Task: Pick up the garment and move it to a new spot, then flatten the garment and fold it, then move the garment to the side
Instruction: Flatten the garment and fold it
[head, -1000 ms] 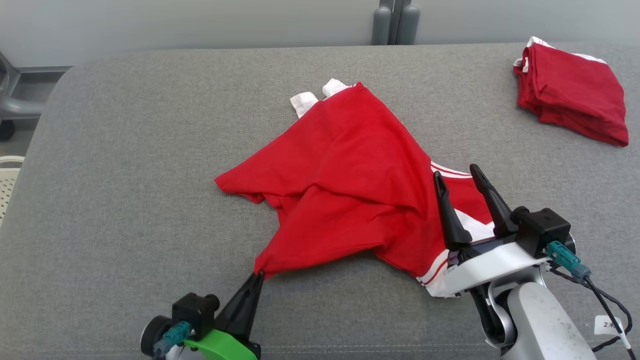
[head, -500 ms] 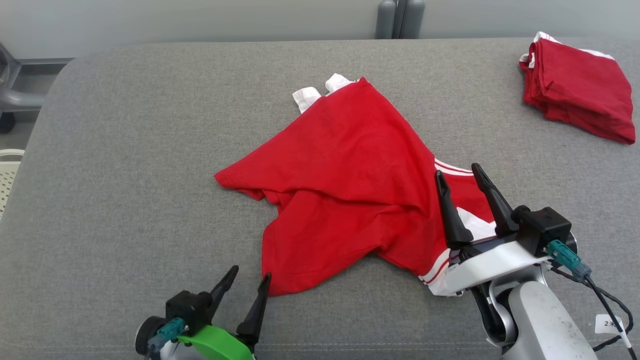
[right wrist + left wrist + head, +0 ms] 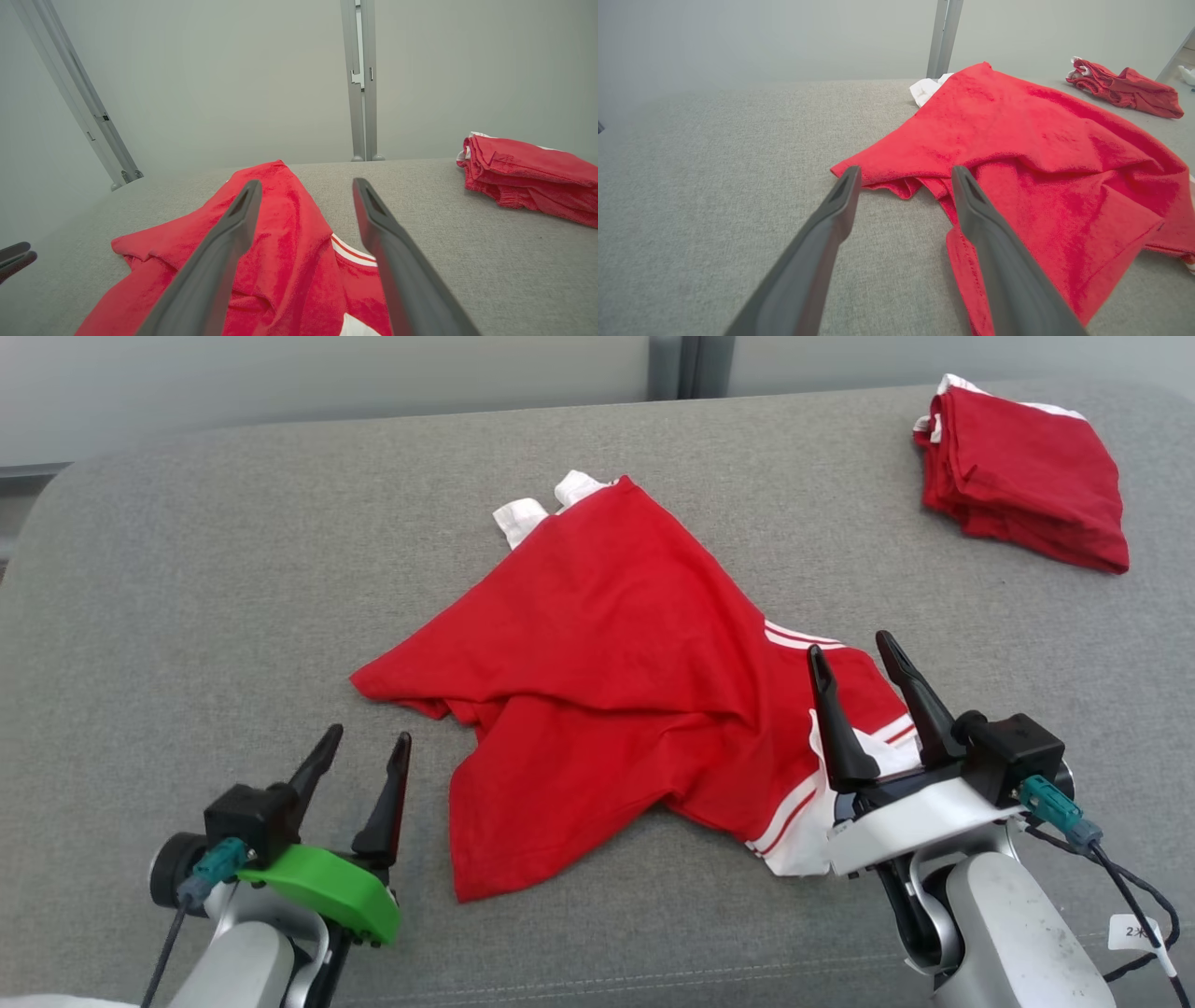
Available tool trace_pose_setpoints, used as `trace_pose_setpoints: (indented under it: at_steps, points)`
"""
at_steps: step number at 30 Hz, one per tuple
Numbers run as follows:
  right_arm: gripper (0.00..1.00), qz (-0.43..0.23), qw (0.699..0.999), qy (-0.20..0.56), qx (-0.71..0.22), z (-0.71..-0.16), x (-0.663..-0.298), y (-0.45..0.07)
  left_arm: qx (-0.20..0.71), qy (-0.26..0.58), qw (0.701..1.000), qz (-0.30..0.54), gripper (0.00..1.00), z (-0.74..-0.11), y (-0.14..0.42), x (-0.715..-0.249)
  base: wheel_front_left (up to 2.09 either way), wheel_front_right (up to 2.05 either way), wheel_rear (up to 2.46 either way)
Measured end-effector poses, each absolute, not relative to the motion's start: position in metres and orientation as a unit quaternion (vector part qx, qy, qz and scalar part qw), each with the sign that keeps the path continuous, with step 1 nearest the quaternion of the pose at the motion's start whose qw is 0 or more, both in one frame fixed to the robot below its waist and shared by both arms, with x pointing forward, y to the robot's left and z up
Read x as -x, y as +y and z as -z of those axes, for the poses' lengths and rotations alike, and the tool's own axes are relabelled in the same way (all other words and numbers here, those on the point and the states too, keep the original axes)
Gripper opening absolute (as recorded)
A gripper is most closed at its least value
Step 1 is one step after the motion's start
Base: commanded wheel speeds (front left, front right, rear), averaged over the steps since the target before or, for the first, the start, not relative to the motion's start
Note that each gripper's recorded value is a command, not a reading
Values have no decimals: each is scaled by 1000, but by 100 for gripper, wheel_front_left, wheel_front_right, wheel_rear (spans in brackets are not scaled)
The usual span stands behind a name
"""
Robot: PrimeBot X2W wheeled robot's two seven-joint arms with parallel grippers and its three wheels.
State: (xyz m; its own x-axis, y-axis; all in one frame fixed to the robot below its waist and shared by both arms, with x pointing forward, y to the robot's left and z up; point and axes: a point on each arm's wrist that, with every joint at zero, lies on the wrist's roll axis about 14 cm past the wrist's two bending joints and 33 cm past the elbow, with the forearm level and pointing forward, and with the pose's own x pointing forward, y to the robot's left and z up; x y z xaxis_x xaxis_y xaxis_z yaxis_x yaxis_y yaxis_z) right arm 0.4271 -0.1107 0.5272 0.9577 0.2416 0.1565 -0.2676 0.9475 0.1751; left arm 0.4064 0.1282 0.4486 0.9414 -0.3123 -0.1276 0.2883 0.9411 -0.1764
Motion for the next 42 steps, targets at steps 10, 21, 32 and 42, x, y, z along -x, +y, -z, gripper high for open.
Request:
trace_pose_setpoints:
  at_steps: [10,21,32,42]
  points:
    - [100,-90,990,-62,-88,-521,-428,-140,47,95,981,162,100,-437,135,-456,0,0,0]
    - [100,-58,994,-44,-80,-507,-427,-163,23,156,972,173,100,-397,132,-484,0,0,0]
    - [100,-56,995,-42,-77,-504,-429,-165,14,215,964,159,100,-366,139,-483,0,0,0]
    - [100,-64,994,-41,-75,-504,-430,-160,21,214,961,174,0,-369,125,-486,0,0,0]
